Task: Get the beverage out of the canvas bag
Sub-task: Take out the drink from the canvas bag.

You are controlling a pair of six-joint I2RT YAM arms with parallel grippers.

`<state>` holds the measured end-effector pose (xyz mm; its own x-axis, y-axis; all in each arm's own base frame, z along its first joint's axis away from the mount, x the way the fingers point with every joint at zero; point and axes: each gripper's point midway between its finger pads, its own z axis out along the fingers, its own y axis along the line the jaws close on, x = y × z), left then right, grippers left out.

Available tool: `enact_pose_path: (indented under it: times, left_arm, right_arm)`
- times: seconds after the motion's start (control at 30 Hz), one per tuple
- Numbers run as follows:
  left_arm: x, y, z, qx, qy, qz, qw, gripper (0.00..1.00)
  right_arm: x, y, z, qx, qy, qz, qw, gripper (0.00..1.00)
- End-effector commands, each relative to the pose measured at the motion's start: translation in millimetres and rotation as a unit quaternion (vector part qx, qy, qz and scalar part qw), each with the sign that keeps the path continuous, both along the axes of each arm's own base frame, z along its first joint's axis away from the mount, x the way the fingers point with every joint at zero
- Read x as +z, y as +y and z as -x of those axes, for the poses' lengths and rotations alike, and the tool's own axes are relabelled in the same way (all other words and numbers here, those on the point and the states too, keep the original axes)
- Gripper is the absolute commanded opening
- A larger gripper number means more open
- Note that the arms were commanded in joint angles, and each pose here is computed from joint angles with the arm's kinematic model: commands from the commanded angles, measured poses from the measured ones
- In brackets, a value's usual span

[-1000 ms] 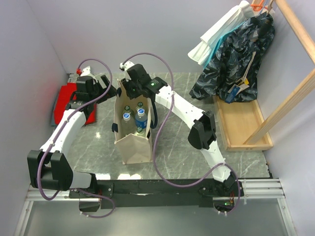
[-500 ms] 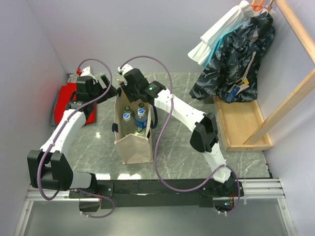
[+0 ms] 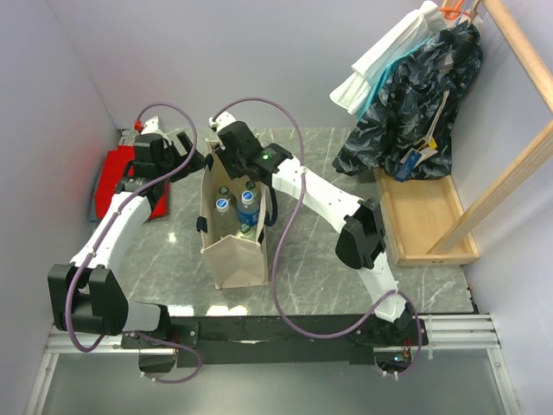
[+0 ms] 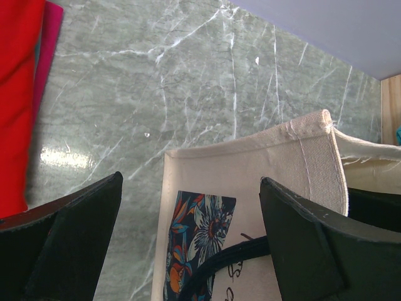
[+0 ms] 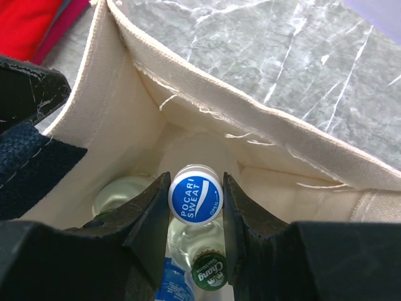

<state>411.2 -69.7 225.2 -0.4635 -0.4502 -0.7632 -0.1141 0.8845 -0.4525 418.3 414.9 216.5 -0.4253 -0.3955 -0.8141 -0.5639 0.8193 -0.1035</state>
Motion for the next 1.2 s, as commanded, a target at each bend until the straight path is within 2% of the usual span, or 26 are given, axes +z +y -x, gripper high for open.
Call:
enact_pose_path:
  times: [0.0,0.6,1.17]
  left_arm:
    - [5,-2,-2,0.0,-0.007,0.002,1.0,0.96]
    - [10,24,4,0.074,-0.001,-0.018,0.997,0.96]
    - [19,40,13,0.135,-0.011,-0.003,0.991,0.96]
  right_arm:
    - [120,-18,-3,-0.024,-0.122,-0.075,0.989,0.0]
    - [189,-29,19,-0.01,-0.173,-0.113,0.978,0.0]
    - [244,-45,53,0.017,-0.202,-0.141,0.969,0.0]
